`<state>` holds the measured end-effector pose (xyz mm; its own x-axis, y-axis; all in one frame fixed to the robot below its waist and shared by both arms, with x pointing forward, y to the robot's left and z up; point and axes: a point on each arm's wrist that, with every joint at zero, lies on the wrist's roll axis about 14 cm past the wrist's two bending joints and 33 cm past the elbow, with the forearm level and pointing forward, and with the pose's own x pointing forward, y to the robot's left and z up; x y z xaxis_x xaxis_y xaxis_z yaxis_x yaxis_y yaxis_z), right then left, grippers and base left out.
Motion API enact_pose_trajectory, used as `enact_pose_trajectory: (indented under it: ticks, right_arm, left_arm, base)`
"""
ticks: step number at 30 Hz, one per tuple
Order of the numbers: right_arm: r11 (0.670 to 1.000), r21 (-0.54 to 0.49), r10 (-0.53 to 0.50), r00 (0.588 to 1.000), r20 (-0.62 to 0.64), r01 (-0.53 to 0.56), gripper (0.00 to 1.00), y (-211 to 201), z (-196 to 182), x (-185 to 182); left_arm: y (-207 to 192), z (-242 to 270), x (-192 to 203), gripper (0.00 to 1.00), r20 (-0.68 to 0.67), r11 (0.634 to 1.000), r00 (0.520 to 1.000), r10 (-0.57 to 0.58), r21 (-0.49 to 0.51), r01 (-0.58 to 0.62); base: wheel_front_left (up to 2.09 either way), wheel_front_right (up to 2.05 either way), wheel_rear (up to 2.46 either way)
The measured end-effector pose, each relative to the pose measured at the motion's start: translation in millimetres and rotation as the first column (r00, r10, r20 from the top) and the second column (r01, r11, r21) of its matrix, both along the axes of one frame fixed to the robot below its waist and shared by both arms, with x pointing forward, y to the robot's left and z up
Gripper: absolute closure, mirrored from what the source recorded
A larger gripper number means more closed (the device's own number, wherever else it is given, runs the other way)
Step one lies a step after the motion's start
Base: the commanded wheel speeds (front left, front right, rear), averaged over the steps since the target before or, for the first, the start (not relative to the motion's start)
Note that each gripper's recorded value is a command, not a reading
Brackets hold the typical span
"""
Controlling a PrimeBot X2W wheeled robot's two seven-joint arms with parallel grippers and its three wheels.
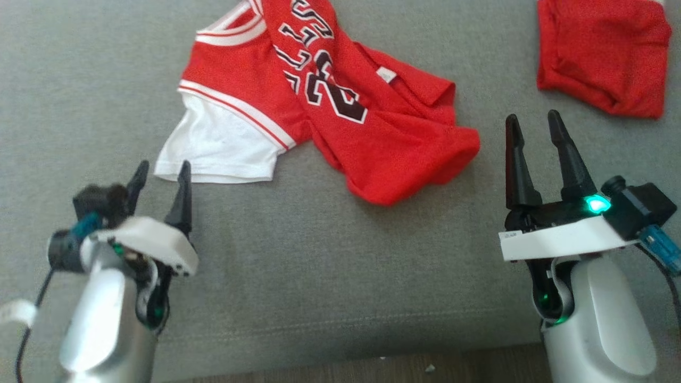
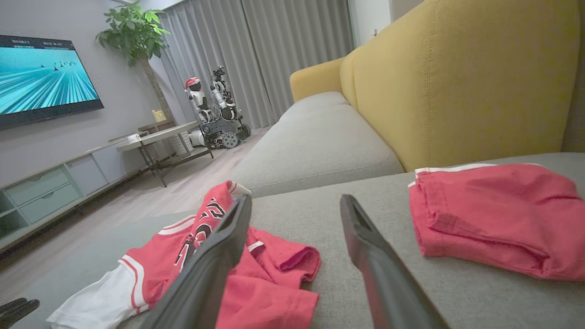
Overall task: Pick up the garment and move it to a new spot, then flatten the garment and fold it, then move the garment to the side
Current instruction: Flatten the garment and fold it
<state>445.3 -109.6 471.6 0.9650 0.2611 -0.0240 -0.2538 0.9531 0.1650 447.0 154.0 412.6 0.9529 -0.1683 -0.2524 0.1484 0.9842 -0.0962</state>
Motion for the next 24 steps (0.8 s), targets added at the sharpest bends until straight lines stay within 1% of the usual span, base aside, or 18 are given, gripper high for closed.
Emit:
enact_pose_trajectory:
  ticks: [4, 10, 18, 21, 22, 23, 24]
  right_arm:
    - [1.000, -0.004, -0.022, 0.999, -0.030, 0.022, 0.00, -8, -12, -1]
    - [0.999, 0.001, -0.052, 0.998, -0.034, 0.052, 0.00, -19, -17, 3]
    - [0.998, 0.005, -0.067, 0.997, -0.042, 0.067, 0.00, -24, -22, 3]
    - [0.998, 0.004, -0.069, 0.997, -0.044, 0.069, 0.00, -25, -23, 3]
    - [0.998, 0.004, -0.069, 0.997, -0.043, 0.070, 0.00, -25, -23, 3]
    - [0.998, 0.004, -0.070, 0.997, -0.044, 0.070, 0.00, -25, -23, 3]
    - [0.998, 0.003, -0.070, 0.997, -0.044, 0.070, 0.00, -25, -23, 3]
  left_arm:
    - [0, -18, 17, 0.00, -0.075, 0.999, 0.997, -0.010, 0.048, 0.014]
    - [9, -51, 21, 0.00, -0.194, 0.985, 0.981, 0.015, 0.169, 0.018]
    - [14, -52, 32, 0.00, -0.194, 0.981, 0.980, 0.053, 0.196, -0.015]
    - [14, -55, 32, 0.00, -0.213, 0.980, 0.975, 0.054, 0.197, -0.011]
    - [13, -55, 33, 0.07, -0.219, 0.981, 0.975, 0.048, 0.193, -0.005]
    - [12, -56, 33, 0.59, -0.227, 0.983, 0.973, 0.039, 0.183, 0.004]
    - [10, -56, 32, 1.00, -0.232, 0.985, 0.972, 0.028, 0.173, 0.013]
  base:
    - [0.00, 0.00, 0.00]
    - [0.00, 0.00, 0.00]
    - [0.00, 0.00, 0.00]
    - [0.00, 0.00, 0.00]
    - [0.00, 0.00, 0.00]
    - [0.00, 0.00, 0.00]
    - [0.00, 0.00, 0.00]
